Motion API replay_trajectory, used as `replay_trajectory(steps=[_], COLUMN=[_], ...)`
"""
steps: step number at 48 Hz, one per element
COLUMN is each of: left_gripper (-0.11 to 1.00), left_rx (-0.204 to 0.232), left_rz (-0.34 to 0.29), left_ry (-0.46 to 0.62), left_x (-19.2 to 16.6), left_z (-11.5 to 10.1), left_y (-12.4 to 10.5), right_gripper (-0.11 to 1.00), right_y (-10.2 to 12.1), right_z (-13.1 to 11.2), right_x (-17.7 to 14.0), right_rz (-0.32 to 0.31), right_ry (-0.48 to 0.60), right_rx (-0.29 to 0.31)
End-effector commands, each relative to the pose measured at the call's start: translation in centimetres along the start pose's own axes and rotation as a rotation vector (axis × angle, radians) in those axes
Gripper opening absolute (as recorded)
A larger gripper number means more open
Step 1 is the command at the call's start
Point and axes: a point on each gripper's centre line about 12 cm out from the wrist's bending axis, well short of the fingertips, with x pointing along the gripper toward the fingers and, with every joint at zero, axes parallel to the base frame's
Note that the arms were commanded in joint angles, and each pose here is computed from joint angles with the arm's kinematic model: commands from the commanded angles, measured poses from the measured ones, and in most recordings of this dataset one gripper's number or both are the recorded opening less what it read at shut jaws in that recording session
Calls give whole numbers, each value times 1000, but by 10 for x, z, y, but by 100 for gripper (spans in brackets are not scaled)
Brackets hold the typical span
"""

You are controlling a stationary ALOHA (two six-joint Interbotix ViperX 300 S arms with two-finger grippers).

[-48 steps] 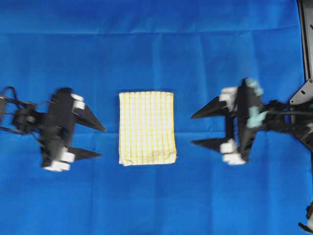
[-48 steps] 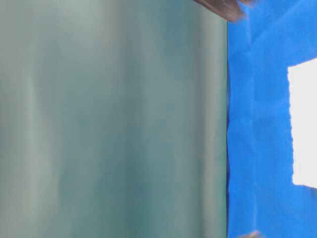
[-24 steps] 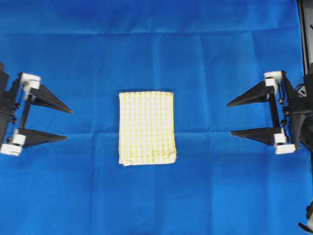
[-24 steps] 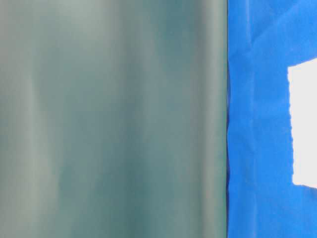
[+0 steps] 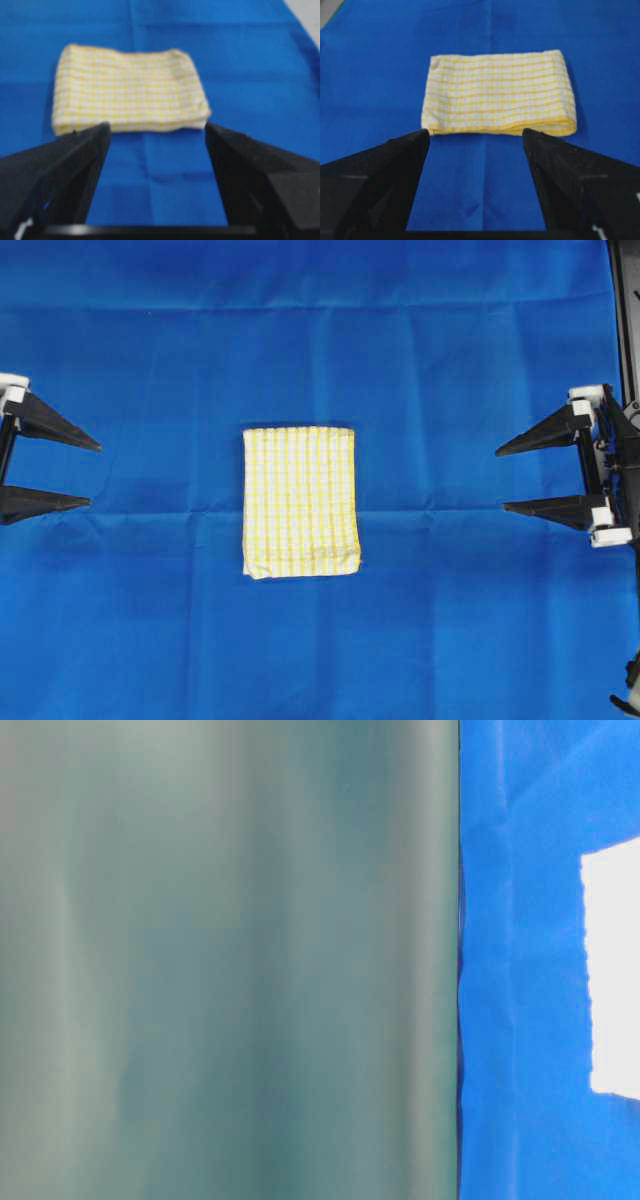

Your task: Fold the yellow towel.

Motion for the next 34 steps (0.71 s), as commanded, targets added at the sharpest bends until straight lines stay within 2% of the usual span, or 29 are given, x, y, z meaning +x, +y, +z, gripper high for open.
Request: replay_trajectory(steps=[1, 17, 34], left_gripper=[70, 70, 70], left_rx=[8, 11, 10], left_rz=[1, 1, 2], left_ry=[-22, -19, -17], left_x=[-2, -10, -10], left_z=[2, -13, -14], left_y=[0, 2, 2], right_gripper=[75, 75, 75], right_y=[0, -2, -2], right_z=[2, -5, -5], right_x=[0, -1, -1], right_rz=[-2, -8, -8], right_ry=[-12, 7, 9], right_rx=[-3, -5, -5])
